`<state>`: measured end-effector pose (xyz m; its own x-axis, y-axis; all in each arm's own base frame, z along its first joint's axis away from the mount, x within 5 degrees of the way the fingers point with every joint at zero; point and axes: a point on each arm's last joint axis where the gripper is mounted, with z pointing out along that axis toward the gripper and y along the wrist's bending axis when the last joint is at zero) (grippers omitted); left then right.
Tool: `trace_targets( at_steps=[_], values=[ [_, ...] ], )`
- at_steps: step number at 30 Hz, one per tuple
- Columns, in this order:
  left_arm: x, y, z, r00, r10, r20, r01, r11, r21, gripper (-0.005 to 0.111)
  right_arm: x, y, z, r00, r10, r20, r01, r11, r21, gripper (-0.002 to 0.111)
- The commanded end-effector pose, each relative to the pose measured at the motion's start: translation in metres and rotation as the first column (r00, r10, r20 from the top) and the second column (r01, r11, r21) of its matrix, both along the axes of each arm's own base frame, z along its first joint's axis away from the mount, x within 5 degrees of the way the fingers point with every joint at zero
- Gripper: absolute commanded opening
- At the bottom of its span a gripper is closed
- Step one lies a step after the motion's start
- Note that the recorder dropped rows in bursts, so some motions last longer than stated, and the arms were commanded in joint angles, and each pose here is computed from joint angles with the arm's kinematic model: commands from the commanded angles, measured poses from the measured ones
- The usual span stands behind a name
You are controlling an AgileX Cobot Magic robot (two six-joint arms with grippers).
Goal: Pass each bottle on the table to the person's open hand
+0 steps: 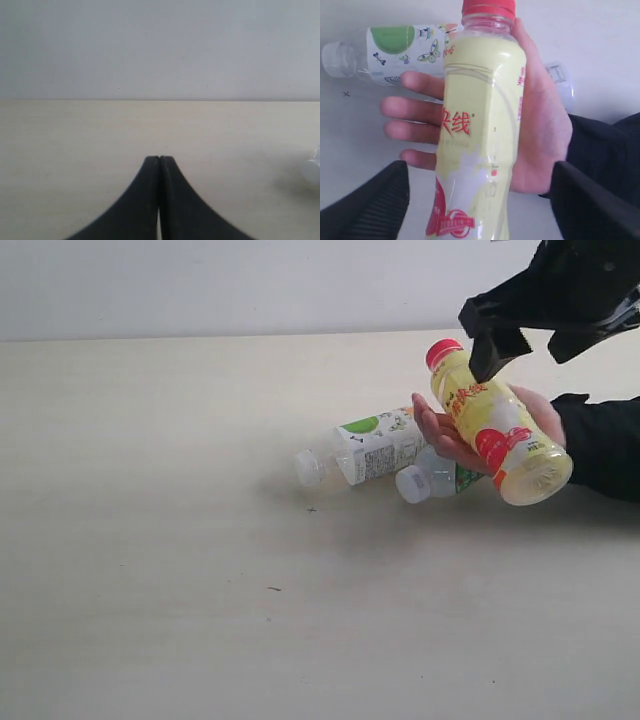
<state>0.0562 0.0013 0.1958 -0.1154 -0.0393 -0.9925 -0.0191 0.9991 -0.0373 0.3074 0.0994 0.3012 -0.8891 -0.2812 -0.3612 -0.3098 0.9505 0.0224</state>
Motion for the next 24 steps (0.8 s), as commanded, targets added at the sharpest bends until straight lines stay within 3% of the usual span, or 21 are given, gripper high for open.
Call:
trace_targets(
  at_steps=[1,2,4,10,13,18,24],
  values=[
    [0.0,0.0,-0.001,1.0,0.0,0.005,0.0,1.0,0.005,0.0,-0.032,-0.011,0.026,0.996,0.023,0.085,-0.024,1.0,0.012,0.035],
    [0.0,0.0,-0.001,1.0,0.0,0.005,0.0,1.0,0.005,0.0,-0.051,-0.017,0.035,0.985,0.024,0.173,-0.03,0.999,0.034,0.013],
    [0.0,0.0,-0.001,1.0,0.0,0.005,0.0,1.0,0.005,0.0,-0.082,-0.027,0.048,0.951,0.011,0.31,-0.035,0.997,0.073,0.0],
    [0.0,0.0,-0.001,1.0,0.0,0.005,0.0,1.0,0.005,0.0,-0.211,-0.064,0.063,0.813,-0.044,0.581,-0.087,0.977,0.195,0.0],
    [0.0,0.0,-0.001,1.0,0.0,0.005,0.0,1.0,0.005,0.0,-0.248,-0.075,0.06,0.742,-0.069,0.667,-0.114,0.967,0.227,0.0],
    [0.0,0.0,-0.001,1.0,0.0,0.005,0.0,1.0,0.005,0.0,-0.294,-0.088,0.041,0.644,-0.105,0.758,-0.156,0.952,0.264,0.0],
    [0.0,0.0,-0.001,1.0,0.0,0.005,0.0,1.0,0.005,0.0,-0.307,-0.092,0.015,0.625,-0.114,0.772,-0.159,0.95,0.269,0.0]
  ],
)
